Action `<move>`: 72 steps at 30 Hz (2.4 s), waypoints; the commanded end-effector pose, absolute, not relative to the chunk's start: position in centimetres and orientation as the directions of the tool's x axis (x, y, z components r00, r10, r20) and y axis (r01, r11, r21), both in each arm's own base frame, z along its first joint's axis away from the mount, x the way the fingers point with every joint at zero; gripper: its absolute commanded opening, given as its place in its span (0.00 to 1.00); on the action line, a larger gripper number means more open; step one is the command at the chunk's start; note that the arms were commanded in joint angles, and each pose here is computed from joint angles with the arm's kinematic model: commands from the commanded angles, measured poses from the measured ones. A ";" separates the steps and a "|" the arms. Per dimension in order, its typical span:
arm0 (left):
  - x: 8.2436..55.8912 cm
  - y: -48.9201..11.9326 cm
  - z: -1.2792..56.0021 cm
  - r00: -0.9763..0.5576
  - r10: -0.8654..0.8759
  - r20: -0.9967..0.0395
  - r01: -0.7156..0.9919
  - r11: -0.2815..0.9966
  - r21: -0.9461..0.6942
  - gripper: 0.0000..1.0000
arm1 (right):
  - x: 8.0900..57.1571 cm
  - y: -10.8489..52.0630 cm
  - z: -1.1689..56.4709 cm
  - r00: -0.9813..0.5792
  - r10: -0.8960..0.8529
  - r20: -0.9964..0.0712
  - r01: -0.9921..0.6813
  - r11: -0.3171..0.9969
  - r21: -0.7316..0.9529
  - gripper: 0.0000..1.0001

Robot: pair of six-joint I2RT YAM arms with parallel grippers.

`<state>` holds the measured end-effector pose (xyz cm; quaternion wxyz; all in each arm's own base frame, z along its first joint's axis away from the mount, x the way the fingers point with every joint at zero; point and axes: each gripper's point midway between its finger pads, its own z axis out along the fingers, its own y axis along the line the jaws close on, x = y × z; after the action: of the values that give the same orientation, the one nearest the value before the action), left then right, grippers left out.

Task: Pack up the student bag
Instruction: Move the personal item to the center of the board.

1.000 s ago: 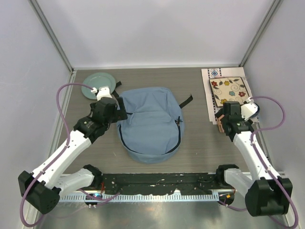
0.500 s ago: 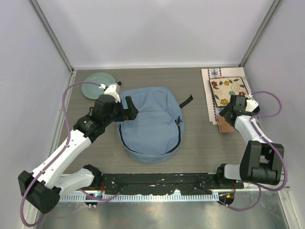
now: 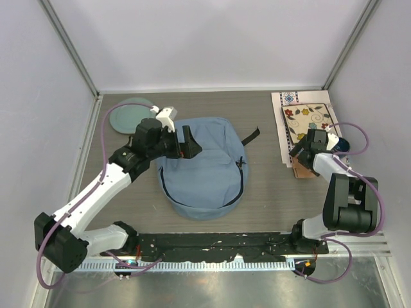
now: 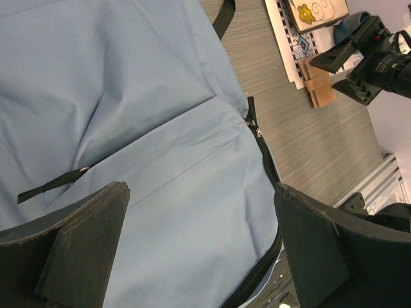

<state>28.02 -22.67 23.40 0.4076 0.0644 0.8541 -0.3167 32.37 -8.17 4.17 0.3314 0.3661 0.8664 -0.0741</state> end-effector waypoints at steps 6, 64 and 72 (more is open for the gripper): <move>29.1 -26.5 26.0 -0.628 -0.131 -0.767 0.475 0.716 -0.511 0.99 | 32.3 -4.4 4.0 -0.553 0.603 -0.575 0.559 0.780 0.280 0.93; 27.4 -41.9 21.4 -0.713 0.109 -0.692 0.608 0.587 -0.534 1.00 | 31.2 0.3 6.1 -0.594 0.651 -0.472 0.413 0.751 0.516 0.84; 27.1 -44.3 21.3 -0.736 0.102 -0.669 0.599 0.559 -0.573 1.00 | 30.7 -0.2 10.2 -0.530 0.646 -0.549 0.389 0.761 0.520 0.83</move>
<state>27.06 -41.42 18.29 0.2829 0.2069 0.8582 -0.3749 30.37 0.44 7.44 0.3442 0.3015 0.8708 0.1796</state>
